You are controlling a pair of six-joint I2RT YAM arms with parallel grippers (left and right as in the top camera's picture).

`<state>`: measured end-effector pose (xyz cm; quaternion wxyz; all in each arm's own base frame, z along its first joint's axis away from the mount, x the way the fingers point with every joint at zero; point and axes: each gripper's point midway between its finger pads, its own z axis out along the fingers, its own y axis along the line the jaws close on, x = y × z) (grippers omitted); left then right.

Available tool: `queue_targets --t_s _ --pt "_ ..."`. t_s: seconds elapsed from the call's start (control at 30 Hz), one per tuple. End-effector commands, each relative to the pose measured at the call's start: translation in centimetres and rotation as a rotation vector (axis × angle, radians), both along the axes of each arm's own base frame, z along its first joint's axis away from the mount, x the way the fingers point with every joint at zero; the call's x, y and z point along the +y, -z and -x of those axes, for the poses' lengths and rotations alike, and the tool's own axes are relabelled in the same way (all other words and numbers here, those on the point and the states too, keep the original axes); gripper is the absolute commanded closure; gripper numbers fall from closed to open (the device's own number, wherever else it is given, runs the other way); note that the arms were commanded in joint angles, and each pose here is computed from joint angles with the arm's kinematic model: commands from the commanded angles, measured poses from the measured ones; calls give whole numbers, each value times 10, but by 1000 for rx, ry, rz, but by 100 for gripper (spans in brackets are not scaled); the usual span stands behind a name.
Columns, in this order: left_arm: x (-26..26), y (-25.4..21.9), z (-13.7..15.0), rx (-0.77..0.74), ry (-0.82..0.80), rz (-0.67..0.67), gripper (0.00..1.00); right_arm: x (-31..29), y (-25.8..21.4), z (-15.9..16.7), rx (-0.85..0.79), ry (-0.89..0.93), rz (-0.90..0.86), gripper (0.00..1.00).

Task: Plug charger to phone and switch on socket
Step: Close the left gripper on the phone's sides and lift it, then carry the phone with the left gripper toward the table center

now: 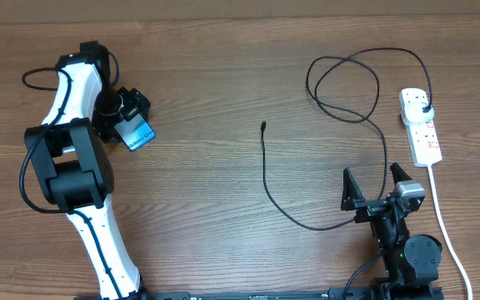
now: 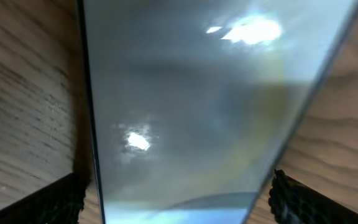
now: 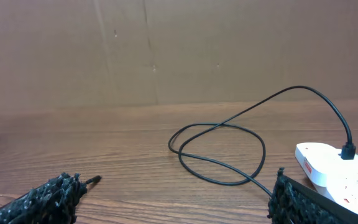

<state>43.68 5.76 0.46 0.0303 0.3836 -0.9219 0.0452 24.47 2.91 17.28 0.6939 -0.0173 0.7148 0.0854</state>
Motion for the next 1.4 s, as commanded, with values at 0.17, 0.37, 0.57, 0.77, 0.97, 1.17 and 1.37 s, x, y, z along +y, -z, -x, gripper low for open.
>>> queue_targets --t_s 0.17,0.37,0.57,0.77,0.97,1.17,1.37 --pt "6 12 12 51 -8 -47 11 1 2 0 -5 -2 -3 0" --pt "-8 13 8 45 32 -56 13 1 2 0 -5 -2 -3 0" --pt "-37 13 -1 16 104 -60 12 1 2 0 -5 -2 -3 0" --pt "-70 14 -7 -10 176 -62 13 1 2 0 -5 -2 -3 0" --pt "-95 14 -6 -14 247 -62 12 1 2 0 -5 -2 -3 0" --pt "-111 13 4 15 261 -1 13 1 2 0 -5 -2 -3 0" --pt "-129 12 14 32 413 26 12 1 2 0 -5 -2 -3 0"
